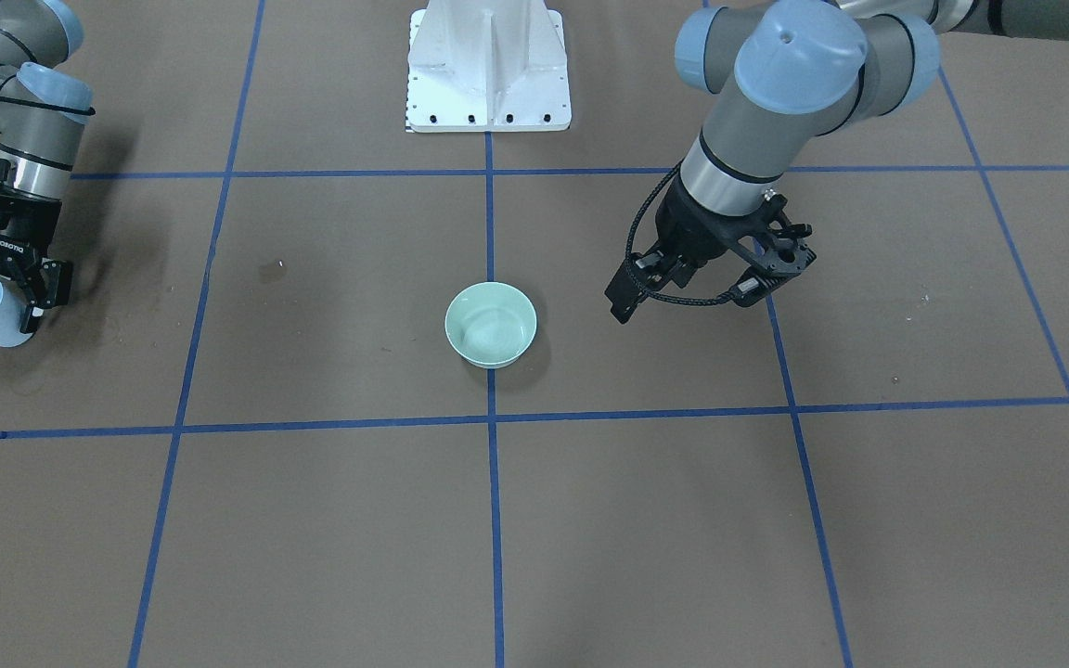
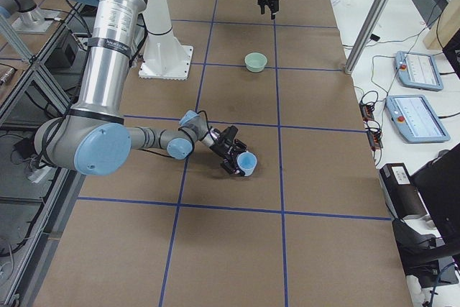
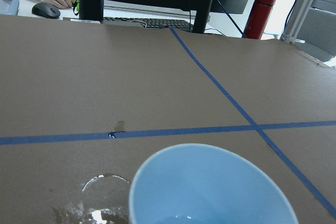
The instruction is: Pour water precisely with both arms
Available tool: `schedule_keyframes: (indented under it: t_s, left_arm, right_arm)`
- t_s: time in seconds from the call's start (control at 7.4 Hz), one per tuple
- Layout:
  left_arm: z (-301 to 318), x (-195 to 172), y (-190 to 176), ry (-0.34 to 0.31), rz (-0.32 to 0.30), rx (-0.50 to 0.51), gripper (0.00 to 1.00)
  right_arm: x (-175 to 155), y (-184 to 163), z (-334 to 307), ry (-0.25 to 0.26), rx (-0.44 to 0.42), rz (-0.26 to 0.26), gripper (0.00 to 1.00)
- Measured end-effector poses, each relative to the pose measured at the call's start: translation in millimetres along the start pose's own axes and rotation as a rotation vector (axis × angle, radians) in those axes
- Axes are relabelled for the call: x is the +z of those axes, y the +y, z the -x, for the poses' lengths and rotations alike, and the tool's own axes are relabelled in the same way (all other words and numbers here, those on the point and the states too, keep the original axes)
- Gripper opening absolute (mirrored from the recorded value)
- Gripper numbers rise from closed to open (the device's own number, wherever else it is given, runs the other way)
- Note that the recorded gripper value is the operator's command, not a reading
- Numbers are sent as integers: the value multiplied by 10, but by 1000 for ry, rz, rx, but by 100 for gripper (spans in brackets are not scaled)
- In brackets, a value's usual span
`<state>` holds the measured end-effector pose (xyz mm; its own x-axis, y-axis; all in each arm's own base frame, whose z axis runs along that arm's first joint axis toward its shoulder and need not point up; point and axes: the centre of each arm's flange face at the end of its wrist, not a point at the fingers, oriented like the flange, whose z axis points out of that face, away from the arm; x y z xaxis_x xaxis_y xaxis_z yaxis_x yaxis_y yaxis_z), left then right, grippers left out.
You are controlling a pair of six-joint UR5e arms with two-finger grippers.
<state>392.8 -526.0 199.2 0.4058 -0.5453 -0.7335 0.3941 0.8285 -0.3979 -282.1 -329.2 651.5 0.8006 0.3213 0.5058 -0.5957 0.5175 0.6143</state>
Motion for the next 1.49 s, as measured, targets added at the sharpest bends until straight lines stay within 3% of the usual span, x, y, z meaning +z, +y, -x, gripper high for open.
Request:
schedule_keyframes:
  t_s: [0.27, 0.54, 0.68, 1.08, 1.49]
  left_arm:
    - [-14, -13, 7, 3, 0, 0, 100]
    - [-23, -20, 13, 5, -1, 0, 100]
    - [-22, -20, 13, 5, -1, 0, 100]
    - [-25, -23, 16, 5, 0, 2, 100]
    - [-48, -59, 28, 13, -1, 21, 100]
  right_arm:
    - [21, -28, -16, 6, 2, -3, 87]
    - [27, -46, 6, 5, 10, -6, 36]
    - [24, -52, 32, 2, 17, -8, 0]
    - [67, -217, 21, 13, 6, -20, 0]
    - [133, -705, -34, -44, -53, -15, 0]
